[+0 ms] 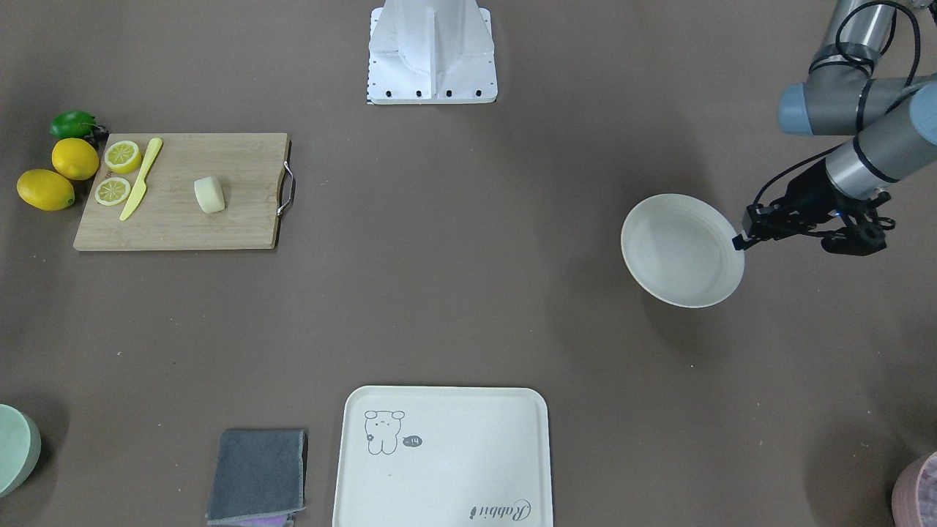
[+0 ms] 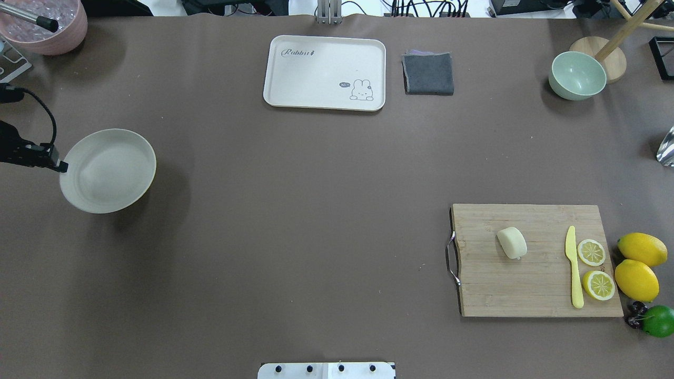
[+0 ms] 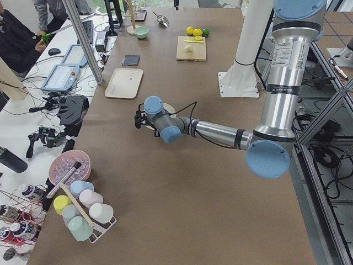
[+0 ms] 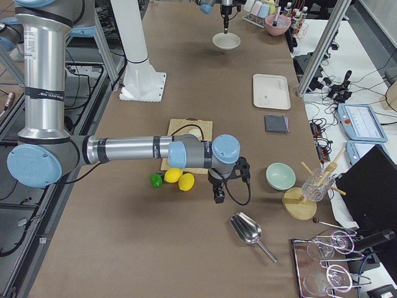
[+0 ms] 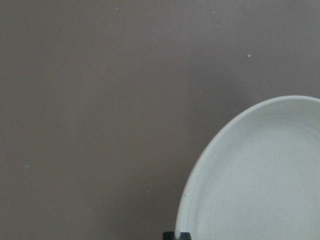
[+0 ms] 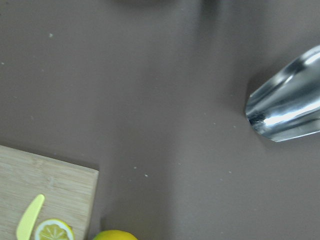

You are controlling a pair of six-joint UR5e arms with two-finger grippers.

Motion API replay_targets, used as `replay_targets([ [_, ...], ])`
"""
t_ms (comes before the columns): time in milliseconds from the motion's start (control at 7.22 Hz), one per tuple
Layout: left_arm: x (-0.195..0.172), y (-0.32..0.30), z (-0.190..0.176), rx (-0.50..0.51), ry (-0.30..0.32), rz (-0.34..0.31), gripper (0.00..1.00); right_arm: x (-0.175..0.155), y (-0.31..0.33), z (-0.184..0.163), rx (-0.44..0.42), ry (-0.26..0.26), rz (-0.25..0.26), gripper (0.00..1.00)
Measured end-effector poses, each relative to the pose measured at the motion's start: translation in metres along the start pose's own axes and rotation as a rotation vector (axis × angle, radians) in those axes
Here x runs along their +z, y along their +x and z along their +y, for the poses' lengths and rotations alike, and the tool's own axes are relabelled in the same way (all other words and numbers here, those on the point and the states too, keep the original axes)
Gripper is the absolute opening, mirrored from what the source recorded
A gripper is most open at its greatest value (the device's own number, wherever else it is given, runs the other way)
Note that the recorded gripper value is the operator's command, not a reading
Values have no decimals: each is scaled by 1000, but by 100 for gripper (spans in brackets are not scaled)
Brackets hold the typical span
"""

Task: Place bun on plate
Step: 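Slide the white plate toward center with left gripper while right arm reaches out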

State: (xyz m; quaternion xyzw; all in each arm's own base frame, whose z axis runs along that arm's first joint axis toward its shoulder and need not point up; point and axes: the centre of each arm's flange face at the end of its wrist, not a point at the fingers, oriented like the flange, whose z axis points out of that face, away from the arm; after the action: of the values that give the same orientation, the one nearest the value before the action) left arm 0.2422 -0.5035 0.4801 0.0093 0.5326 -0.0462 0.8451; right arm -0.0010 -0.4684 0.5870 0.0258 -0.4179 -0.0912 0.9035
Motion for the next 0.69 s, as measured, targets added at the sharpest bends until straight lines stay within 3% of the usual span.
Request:
replay_targets([
  [415,55,146,45,-133,-4,63,0,2,-127,-18,26,-11,-41,100],
  [692,102,230,78,-168,6,35,0,17,-196,-37,17,-32,-50,100],
])
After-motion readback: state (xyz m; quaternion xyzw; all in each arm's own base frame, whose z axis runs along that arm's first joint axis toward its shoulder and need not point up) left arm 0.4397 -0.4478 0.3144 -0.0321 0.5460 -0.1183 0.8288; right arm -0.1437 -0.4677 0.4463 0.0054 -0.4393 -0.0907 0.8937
